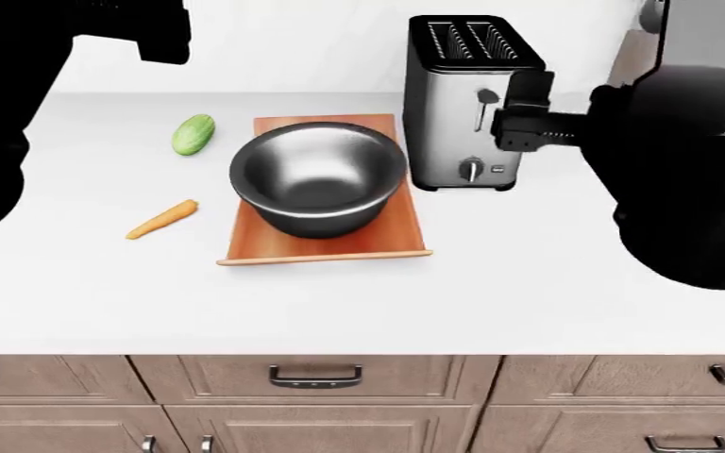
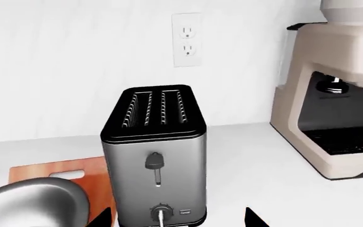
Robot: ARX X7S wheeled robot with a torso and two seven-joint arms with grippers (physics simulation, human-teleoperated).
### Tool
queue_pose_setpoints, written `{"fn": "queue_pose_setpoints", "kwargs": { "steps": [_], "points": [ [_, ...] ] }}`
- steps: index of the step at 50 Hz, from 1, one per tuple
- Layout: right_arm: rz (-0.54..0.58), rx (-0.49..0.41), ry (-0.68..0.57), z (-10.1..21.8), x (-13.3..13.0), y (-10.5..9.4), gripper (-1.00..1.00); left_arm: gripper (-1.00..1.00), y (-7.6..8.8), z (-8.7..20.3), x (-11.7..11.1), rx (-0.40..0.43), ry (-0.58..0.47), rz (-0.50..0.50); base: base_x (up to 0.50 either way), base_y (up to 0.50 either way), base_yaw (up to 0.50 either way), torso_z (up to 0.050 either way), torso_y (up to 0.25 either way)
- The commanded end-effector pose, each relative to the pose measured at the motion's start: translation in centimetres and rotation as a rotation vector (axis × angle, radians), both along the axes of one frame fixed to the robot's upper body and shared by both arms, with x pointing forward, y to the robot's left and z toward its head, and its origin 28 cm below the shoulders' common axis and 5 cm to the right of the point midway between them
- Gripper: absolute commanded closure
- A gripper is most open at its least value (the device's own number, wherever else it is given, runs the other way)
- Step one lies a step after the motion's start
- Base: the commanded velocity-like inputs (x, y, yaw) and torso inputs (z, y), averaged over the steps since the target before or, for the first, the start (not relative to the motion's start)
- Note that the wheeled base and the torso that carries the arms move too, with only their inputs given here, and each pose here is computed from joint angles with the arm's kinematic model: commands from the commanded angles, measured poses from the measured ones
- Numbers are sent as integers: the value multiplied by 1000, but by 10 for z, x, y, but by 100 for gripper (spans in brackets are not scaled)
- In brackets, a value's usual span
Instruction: Place the two vegetables and bowl onto the tray for setting up a vegetable dip station.
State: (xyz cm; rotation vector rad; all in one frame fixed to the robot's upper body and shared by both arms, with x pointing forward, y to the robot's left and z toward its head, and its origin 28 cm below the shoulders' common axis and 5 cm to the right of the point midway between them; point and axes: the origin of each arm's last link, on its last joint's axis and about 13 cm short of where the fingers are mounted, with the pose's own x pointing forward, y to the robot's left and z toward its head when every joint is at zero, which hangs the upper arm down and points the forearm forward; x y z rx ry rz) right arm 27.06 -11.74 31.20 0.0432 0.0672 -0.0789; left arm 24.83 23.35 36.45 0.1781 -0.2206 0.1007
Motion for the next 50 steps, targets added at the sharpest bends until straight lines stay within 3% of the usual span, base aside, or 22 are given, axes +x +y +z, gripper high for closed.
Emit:
{"fn": "queue_pose_setpoints", "kwargs": {
  "steps": [1, 17, 22, 32, 34, 42, 43, 45, 48, 49, 50],
  "points": [
    [-56, -108, -133, 4, -15, -21, -100, -100, 0, -2, 1, 0, 2, 1, 0, 500, 0, 0, 0],
    [-31, -124, -139, 3, -18, -18, -100, -100, -1, -4, 4, 10, 18, -1, 21, 500, 0, 0, 0],
    [-3, -172, -156, 2, -20, -15, -100, -100, -3, -3, 4, 8, 16, -10, 25, 421, 0, 0, 0],
    [24, -125, -169, 0, -22, -14, -100, -100, -4, -4, 7, 15, 21, -11, 4, 480, 0, 0, 0],
    [29, -156, -179, 2, -26, -13, -100, -100, -4, -3, 7, 14, 19, -13, 2, 500, 0, 0, 0],
    [27, -139, -168, 3, -27, -12, -100, -100, -4, 8, 8, 15, 18, -15, 4, 500, 0, 0, 0],
    [18, -182, -150, 2, -27, -12, -100, -100, -5, -1, 8, 16, 19, -15, 0, 246, 0, 0, 0],
    [24, -136, -137, 3, -28, -13, -100, -100, -5, -4, 8, 18, 22, -15, 0, 0, 0, 0, 0],
    [19, -177, -145, 8, -30, -14, -100, -100, -5, -4, 8, 13, 23, -16, 0, 0, 0, 0, 0],
    [91, -134, -191, 9, -35, -14, -100, -100, -5, -3, 8, 14, 22, -17, 0, 0, 0, 0, 0],
    [62, -90, -184, 12, -36, -16, -100, -100, -6, -3, 8, 18, 20, -22, 500, 0, 0, 0, 0]
  ]
}}
